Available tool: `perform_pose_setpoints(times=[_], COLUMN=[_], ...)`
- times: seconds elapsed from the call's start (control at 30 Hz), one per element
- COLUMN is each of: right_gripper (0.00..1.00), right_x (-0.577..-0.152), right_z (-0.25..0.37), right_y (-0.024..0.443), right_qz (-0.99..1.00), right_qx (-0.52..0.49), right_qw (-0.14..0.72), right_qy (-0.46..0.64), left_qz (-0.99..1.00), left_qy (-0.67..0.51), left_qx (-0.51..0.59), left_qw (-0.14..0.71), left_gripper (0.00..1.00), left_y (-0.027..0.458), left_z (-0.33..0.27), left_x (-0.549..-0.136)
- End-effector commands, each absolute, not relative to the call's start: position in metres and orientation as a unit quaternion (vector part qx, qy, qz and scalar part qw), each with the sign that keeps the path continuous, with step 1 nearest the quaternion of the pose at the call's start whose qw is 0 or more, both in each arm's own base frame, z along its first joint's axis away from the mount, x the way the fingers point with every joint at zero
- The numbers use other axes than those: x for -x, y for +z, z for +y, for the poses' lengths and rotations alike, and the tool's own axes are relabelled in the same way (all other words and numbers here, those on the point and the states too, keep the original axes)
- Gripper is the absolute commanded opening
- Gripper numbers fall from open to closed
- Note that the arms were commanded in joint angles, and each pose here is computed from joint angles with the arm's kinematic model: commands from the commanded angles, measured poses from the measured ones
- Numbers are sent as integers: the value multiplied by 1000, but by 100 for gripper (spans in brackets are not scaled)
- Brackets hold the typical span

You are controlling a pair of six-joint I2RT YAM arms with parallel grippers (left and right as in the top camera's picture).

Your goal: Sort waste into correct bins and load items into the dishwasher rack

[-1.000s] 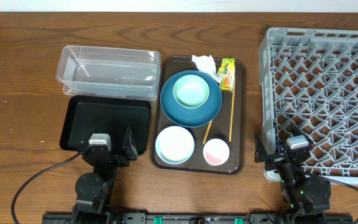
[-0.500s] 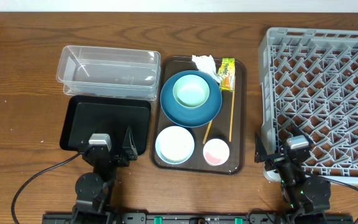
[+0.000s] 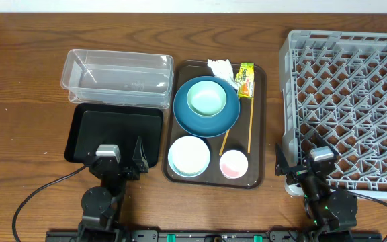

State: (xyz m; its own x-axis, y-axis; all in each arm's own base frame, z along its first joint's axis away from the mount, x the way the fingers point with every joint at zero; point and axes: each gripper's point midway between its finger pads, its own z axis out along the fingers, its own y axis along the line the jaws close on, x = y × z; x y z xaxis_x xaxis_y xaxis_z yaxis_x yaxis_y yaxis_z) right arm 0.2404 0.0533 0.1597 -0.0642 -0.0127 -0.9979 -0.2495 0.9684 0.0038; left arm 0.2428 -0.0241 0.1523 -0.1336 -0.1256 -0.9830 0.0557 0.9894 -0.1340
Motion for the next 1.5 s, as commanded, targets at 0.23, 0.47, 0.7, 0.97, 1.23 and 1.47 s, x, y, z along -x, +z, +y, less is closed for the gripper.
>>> perform_pose_setpoints(times=[0.23, 0.47, 0.7, 0.97, 1.23, 1.47], right_gripper=[99, 99, 99, 99, 99, 99], right_x=[-241, -241, -241, -241, -240, -225], right_z=[49, 49, 49, 51, 55, 86], right_y=[159, 159, 159, 159, 160, 193], right_qz=[726, 726, 726, 725, 728, 697], right_qx=[79, 79, 79, 81, -30, 39], right_qw=[678, 678, 678, 678, 653, 657], right_qy=[88, 88, 88, 92, 209, 285], left_qz=[766, 766, 766, 766, 757, 705], left_qy=[-67, -67, -67, -91, -194, -292], left_qx=[26, 26, 26, 7, -81, -28], left_qw=[639, 639, 639, 636, 619, 645], left_gripper=[96, 96, 96, 96, 96, 96], left_y=[132, 132, 132, 132, 136, 195], left_z=[-24, -24, -24, -34, -80, -89], left_x=[-243, -243, -243, -242, -231, -226])
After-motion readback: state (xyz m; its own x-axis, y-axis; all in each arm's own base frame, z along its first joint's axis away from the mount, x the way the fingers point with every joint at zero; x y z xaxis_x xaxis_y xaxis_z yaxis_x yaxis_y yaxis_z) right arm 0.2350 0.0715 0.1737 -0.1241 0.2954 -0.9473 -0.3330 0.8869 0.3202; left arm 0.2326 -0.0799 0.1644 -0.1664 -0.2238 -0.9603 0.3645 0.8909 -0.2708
